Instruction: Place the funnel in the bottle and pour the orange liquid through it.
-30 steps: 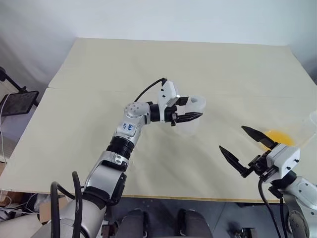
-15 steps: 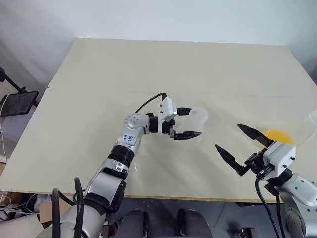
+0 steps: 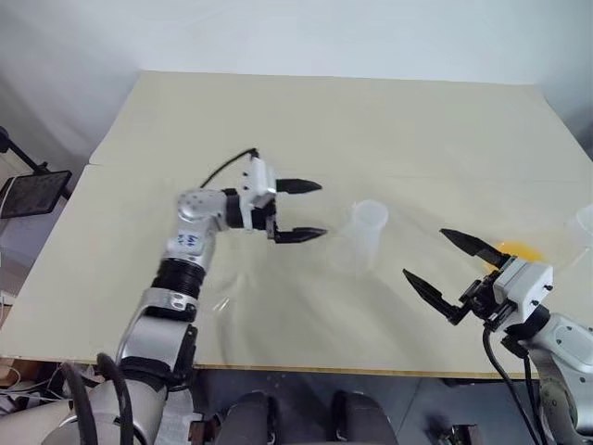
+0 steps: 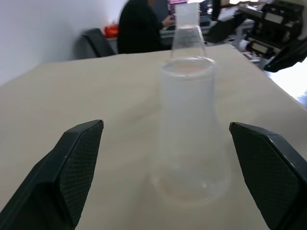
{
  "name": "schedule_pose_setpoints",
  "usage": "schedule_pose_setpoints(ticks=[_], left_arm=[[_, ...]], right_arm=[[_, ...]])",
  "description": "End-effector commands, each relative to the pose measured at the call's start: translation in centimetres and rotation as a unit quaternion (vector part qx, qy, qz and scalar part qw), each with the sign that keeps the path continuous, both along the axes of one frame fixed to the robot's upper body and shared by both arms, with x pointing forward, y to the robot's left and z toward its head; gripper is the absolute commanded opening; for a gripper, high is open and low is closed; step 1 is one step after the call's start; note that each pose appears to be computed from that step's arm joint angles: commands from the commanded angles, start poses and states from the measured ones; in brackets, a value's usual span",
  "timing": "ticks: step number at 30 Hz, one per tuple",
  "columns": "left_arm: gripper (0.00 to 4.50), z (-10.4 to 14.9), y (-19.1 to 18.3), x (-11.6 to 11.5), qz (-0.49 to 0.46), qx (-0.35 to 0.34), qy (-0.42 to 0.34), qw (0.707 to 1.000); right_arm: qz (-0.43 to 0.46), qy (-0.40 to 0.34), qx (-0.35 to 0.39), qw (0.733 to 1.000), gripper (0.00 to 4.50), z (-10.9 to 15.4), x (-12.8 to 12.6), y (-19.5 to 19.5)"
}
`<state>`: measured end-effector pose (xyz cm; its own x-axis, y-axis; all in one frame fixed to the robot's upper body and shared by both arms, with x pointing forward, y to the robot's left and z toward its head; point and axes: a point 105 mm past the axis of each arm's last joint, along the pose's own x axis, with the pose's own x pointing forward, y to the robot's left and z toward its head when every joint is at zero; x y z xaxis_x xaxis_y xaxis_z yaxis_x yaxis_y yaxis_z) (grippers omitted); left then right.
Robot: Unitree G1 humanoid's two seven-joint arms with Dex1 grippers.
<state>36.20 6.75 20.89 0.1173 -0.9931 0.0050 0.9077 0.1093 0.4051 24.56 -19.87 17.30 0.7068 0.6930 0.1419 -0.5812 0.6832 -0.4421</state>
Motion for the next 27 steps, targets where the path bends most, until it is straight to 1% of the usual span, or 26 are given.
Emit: schedule_pose_setpoints(ticks=[1,3,4,5,9,11,12,14,17,19,22,25,27], left_arm=[[4.46,2.8,4.0,-0.2,0.046,-0.007,-0.040,0.998],[4.46,2.9,6.1,-0.5,0.073,-0.004,-0.037,0.997],[4.46,2.8,6.6,-0.7,0.080,-0.003,-0.035,0.996],[4.46,2.4,8.0,-0.9,0.103,0.000,-0.029,0.994],[4.46,-1.5,14.3,-3.5,0.191,0.029,0.021,0.981],[4.46,-3.0,16.2,-4.6,0.222,0.042,0.049,0.973],[4.46,-3.6,17.7,-5.4,0.249,0.041,0.073,0.965],[4.46,-4.3,20.6,-7.4,0.304,0.047,0.090,0.947],[4.46,-4.5,21.8,-9.3,0.337,0.052,0.102,0.935],[4.46,-5.8,22.7,-11.6,0.345,0.086,0.124,0.926],[4.46,-7.0,23.2,-14.3,0.346,0.117,0.152,0.919],[4.46,-7.1,22.6,-15.7,0.339,0.116,0.166,0.919],[4.46,-7.4,21.4,-16.4,0.321,0.118,0.173,0.924]], right_arm=[[0.053,0.006,-0.004,0.999,4.50,1.1,-0.6,0.5],[0.085,0.019,-0.008,0.996,4.50,1.1,-0.7,1.2],[0.093,0.022,-0.009,0.995,4.50,1.2,-0.8,1.3],[0.111,0.026,-0.013,0.993,4.50,1.3,-0.8,1.8],[0.201,0.048,-0.040,0.978,4.50,1.5,-1.5,4.2],[0.232,0.058,-0.054,0.970,4.50,1.4,-1.9,5.0],[0.250,0.063,-0.062,0.964,4.50,1.3,-2.1,5.5],[0.285,0.074,-0.086,0.952,4.50,1.0,-2.5,6.3],[0.303,0.077,-0.100,0.945,4.50,0.7,-2.6,6.7],[0.308,0.079,-0.105,0.942,4.50,0.5,-2.5,6.8],[0.306,0.084,-0.105,0.943,4.50,0.0,-2.3,6.4],[0.300,0.084,-0.106,0.944,4.50,-0.2,-2.0,6.0],[0.294,0.083,-0.103,0.947,4.50,-0.2,-1.8,5.7]])
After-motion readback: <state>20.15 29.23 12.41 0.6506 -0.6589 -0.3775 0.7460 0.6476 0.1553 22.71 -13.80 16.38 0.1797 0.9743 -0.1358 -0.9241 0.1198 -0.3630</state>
